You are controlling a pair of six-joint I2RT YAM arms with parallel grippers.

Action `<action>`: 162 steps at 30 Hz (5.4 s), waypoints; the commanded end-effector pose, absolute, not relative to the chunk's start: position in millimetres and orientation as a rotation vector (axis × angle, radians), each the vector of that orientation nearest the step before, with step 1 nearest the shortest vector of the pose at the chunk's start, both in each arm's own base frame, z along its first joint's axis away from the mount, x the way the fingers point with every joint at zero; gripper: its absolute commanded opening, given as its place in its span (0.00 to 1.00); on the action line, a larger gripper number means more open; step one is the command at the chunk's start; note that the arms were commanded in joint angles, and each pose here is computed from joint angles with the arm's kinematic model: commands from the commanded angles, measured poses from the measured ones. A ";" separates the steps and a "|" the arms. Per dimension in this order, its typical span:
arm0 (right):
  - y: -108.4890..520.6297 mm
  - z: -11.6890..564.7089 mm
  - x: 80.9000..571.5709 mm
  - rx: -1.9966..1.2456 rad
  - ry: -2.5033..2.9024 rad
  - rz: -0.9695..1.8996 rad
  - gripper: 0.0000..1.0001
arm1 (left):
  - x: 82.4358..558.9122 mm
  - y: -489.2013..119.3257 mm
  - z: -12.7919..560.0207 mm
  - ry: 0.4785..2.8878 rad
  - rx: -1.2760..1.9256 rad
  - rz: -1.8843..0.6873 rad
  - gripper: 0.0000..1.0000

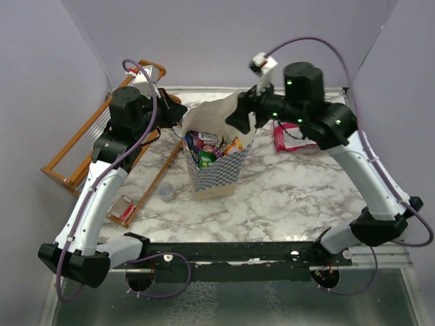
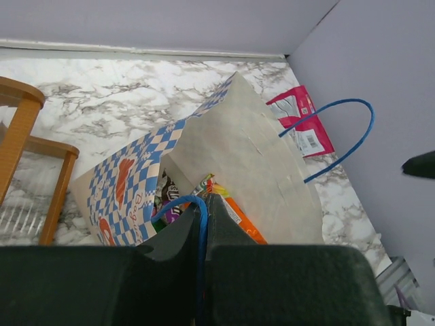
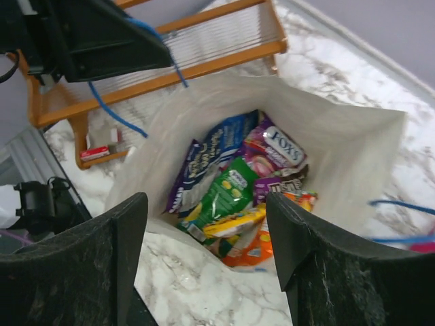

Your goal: Take the snacks out of the paper bag

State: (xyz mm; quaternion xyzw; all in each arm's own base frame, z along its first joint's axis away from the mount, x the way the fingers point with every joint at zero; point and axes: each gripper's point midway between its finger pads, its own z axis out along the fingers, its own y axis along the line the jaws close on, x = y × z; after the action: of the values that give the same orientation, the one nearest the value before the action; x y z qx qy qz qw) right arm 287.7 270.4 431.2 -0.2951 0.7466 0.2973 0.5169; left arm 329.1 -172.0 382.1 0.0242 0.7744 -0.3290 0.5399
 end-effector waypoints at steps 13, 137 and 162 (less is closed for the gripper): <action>350.6 286.3 317.5 -0.833 2.190 0.465 0.81 | 324.3 -177.9 422.6 1.690 0.032 -0.886 0.00; 336.5 283.2 295.3 -1.421 0.817 0.109 0.65 | 312.9 -275.3 459.2 1.605 0.469 -1.137 0.00; 343.9 210.8 370.4 -1.664 0.945 -0.108 0.48 | 308.5 -276.1 469.9 1.594 0.398 -1.206 0.00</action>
State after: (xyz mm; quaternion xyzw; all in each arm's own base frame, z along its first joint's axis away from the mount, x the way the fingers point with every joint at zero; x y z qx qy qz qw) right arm 362.0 356.3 225.6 -0.6945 0.3938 -0.0100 0.6020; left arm 319.3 -282.6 422.6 0.1563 0.7167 -0.4906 0.4704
